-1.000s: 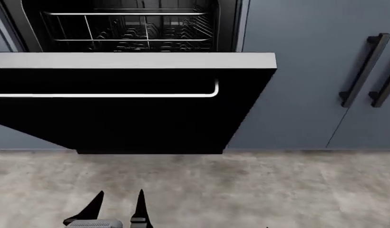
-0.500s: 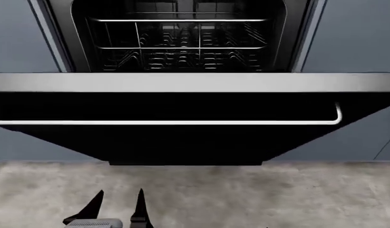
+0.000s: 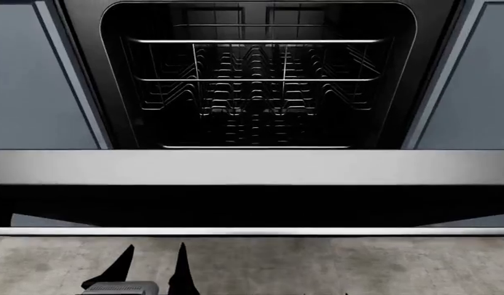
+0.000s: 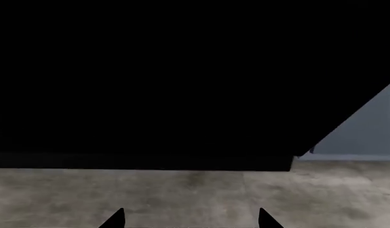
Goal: Close the dishwasher door
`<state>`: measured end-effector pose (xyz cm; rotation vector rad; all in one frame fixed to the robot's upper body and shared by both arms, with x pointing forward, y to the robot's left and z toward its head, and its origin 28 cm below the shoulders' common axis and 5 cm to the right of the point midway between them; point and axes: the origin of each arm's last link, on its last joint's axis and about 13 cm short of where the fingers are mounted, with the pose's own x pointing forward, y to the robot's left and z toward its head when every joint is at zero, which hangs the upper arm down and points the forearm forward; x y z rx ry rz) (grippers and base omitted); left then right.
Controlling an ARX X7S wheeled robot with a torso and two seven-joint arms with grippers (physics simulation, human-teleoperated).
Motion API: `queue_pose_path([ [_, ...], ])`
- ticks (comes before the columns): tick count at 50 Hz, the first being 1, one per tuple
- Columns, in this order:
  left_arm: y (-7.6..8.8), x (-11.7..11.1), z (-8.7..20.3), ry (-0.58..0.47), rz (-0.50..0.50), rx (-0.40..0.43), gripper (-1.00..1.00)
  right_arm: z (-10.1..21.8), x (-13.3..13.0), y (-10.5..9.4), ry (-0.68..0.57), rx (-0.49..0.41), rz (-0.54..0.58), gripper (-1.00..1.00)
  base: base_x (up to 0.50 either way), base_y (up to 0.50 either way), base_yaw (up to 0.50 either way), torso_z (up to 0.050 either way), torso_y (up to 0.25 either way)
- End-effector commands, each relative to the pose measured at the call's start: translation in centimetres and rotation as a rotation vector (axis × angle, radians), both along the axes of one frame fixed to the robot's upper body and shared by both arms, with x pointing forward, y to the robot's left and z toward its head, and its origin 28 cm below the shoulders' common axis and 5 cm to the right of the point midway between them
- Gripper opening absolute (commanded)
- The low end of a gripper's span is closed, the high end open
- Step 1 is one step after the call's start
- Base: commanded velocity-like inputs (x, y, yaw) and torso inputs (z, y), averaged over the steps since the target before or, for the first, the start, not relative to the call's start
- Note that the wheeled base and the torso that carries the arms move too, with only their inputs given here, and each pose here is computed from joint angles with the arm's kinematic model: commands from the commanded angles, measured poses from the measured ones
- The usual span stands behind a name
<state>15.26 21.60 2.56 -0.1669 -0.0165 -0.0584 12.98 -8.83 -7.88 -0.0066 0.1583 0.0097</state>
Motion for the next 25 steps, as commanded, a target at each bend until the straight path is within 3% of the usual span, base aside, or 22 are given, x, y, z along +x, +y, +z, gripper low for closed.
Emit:
queue_pose_path([
  [1,-0.1,0.0,0.0,0.000,-0.001,0.003,1.00,0.0,-0.1,0.0,0.010,0.007,-0.017,1.00,0.00,0.00,0.00,0.000,0.000],
  [7,-0.1,-0.1,-0.4,-0.001,-0.004,0.027,1.00,0.0,-0.1,0.0,0.024,0.022,-0.032,1.00,0.00,0.00,0.00,0.000,0.000],
  [13,-0.1,-0.4,-1.9,0.016,-0.021,0.106,1.00,0.0,-0.1,0.0,0.040,0.011,-0.035,1.00,0.00,0.00,0.00,0.000,0.000],
  [25,0.1,-0.6,-2.9,-0.003,-0.003,0.137,1.00,0.0,-0.1,0.0,0.035,-0.009,-0.067,1.00,0.00,0.00,0.00,0.000,0.000],
])
